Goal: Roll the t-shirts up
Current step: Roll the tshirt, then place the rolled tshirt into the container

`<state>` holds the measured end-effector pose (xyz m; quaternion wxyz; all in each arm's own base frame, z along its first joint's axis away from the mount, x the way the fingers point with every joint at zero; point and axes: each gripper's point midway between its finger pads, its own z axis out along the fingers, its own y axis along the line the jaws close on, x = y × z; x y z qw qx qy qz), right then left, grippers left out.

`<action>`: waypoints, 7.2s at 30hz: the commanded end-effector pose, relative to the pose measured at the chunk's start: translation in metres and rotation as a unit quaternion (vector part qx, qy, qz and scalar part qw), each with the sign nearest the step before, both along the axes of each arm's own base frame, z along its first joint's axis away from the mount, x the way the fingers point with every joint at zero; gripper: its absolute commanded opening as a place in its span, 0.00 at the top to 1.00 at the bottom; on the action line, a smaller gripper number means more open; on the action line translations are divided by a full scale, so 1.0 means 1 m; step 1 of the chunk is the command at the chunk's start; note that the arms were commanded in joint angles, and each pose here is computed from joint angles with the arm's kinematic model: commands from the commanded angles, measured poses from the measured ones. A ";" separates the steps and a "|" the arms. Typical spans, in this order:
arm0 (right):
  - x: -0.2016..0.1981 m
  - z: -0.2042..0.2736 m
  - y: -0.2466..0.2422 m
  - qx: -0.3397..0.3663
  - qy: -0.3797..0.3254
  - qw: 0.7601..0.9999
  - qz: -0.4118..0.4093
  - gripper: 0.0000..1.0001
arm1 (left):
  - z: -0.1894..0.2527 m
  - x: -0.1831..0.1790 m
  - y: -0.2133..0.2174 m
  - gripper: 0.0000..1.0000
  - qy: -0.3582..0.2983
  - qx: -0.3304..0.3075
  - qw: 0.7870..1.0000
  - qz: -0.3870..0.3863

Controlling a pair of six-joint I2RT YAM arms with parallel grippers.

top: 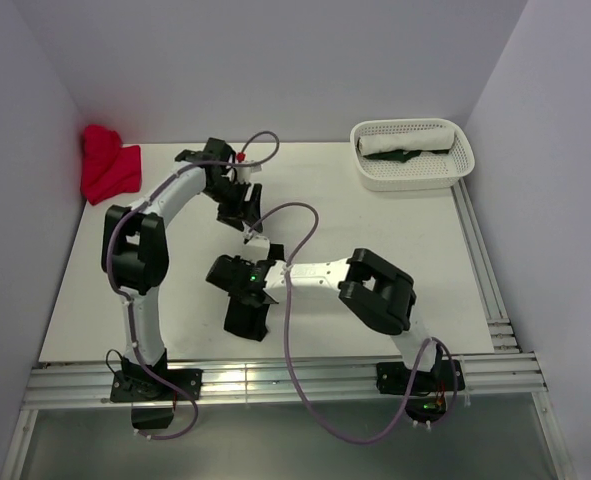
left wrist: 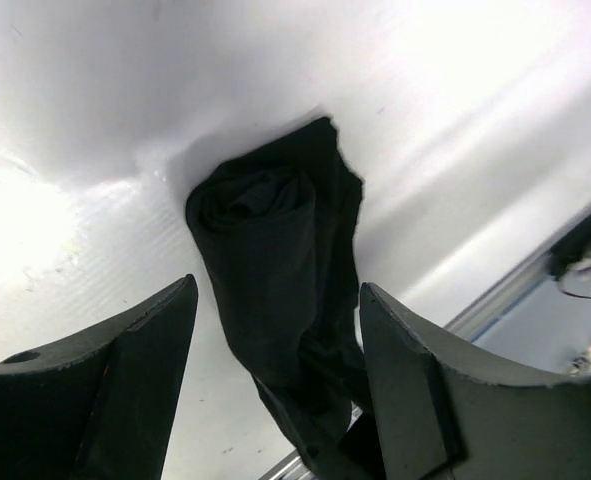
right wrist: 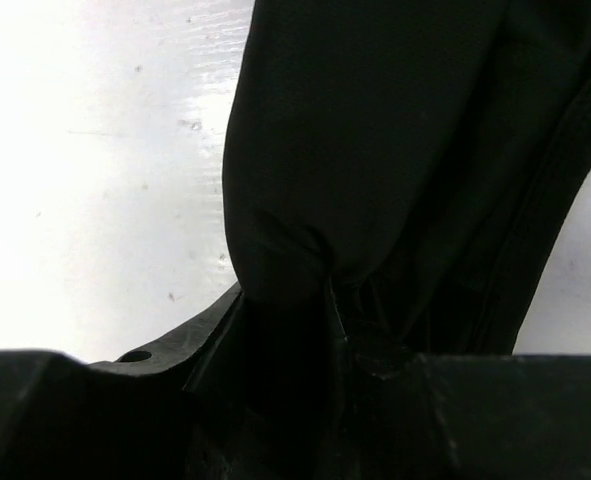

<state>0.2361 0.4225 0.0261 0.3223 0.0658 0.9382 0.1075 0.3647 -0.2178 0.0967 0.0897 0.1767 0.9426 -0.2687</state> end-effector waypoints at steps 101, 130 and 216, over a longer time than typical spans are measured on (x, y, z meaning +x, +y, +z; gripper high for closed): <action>0.011 -0.008 -0.026 -0.002 0.026 0.999 -0.024 0.74 | 0.020 0.057 0.029 0.36 -0.076 -0.003 0.995 0.066; -0.003 -0.014 -0.028 0.079 0.056 0.995 -0.020 0.75 | -0.072 -0.005 0.046 0.52 0.090 -0.119 0.984 0.093; 0.045 -0.026 -0.028 0.176 0.044 0.980 -0.087 0.17 | -0.081 -0.020 0.020 1.00 0.143 -0.168 0.974 0.044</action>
